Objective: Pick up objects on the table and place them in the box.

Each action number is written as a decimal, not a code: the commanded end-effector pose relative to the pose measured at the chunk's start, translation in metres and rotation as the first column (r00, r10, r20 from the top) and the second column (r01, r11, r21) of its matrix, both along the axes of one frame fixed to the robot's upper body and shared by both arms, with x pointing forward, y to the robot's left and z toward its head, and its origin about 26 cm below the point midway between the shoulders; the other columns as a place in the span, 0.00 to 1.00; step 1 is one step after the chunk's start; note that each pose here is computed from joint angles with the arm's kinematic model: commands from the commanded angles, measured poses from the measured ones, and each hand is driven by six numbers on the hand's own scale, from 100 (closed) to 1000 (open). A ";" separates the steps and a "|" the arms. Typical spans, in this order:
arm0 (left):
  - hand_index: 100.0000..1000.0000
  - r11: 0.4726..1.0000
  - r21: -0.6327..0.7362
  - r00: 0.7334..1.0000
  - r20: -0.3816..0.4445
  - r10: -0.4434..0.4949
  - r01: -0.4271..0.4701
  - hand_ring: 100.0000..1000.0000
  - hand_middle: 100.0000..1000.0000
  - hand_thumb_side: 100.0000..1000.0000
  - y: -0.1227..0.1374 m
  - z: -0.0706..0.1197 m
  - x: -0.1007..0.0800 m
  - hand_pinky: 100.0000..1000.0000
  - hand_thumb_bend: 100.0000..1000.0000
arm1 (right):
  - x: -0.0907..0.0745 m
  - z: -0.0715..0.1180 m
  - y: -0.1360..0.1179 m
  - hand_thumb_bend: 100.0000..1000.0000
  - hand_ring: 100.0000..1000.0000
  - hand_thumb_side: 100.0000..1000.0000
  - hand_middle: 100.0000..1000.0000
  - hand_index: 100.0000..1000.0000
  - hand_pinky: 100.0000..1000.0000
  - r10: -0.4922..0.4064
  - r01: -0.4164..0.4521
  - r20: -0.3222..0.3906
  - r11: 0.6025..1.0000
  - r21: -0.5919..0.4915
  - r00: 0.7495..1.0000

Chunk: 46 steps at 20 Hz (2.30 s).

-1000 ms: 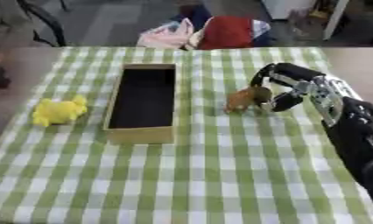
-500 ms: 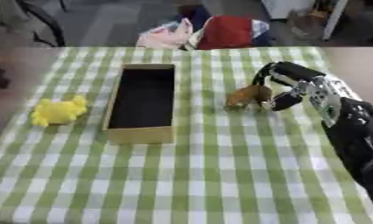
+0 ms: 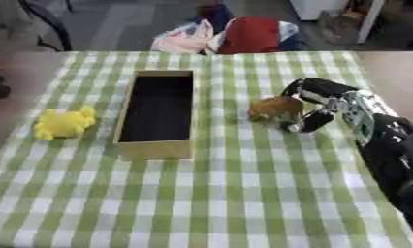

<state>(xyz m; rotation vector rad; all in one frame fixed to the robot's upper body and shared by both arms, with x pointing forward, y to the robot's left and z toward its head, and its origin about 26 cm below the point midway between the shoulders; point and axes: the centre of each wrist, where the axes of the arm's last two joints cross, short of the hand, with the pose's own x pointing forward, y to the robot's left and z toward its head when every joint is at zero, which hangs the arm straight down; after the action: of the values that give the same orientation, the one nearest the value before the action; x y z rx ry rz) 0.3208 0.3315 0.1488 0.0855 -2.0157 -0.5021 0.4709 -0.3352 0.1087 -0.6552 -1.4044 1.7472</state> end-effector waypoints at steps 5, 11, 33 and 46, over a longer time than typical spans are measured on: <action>0.73 1.000 0.010 1.000 0.024 -0.003 0.003 0.65 0.62 0.77 0.001 0.009 0.001 0.74 0.06 | 0.003 0.013 -0.004 0.13 0.76 0.07 0.45 0.62 0.67 -0.002 0.003 0.029 1.000 -0.014 1.000; 0.73 1.000 0.010 1.000 0.024 -0.001 0.001 0.65 0.62 0.77 0.002 0.009 0.001 0.74 0.06 | 0.003 0.018 -0.005 0.00 0.70 0.09 0.29 0.49 0.63 -0.027 0.021 0.101 0.998 0.060 0.995; 0.73 0.999 0.027 1.000 0.022 -0.018 0.018 0.66 0.62 0.77 0.001 0.011 0.001 0.74 0.05 | 0.019 0.107 0.080 0.00 0.64 0.10 0.14 0.38 0.59 0.208 -0.255 0.214 0.942 0.218 0.954; 0.73 0.996 0.020 0.995 0.052 -0.086 0.085 0.65 0.62 0.76 -0.012 0.020 0.006 0.74 0.06 | 0.031 0.076 0.151 0.00 0.64 0.11 0.18 0.41 0.59 0.274 -0.295 0.130 0.935 0.194 0.953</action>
<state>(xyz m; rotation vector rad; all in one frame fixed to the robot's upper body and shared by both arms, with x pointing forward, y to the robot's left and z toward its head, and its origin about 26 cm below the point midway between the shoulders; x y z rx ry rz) 0.3268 0.3206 0.1568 0.0214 -2.0404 -0.5501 0.4992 -0.1886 0.1732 -0.4126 -1.7820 1.7535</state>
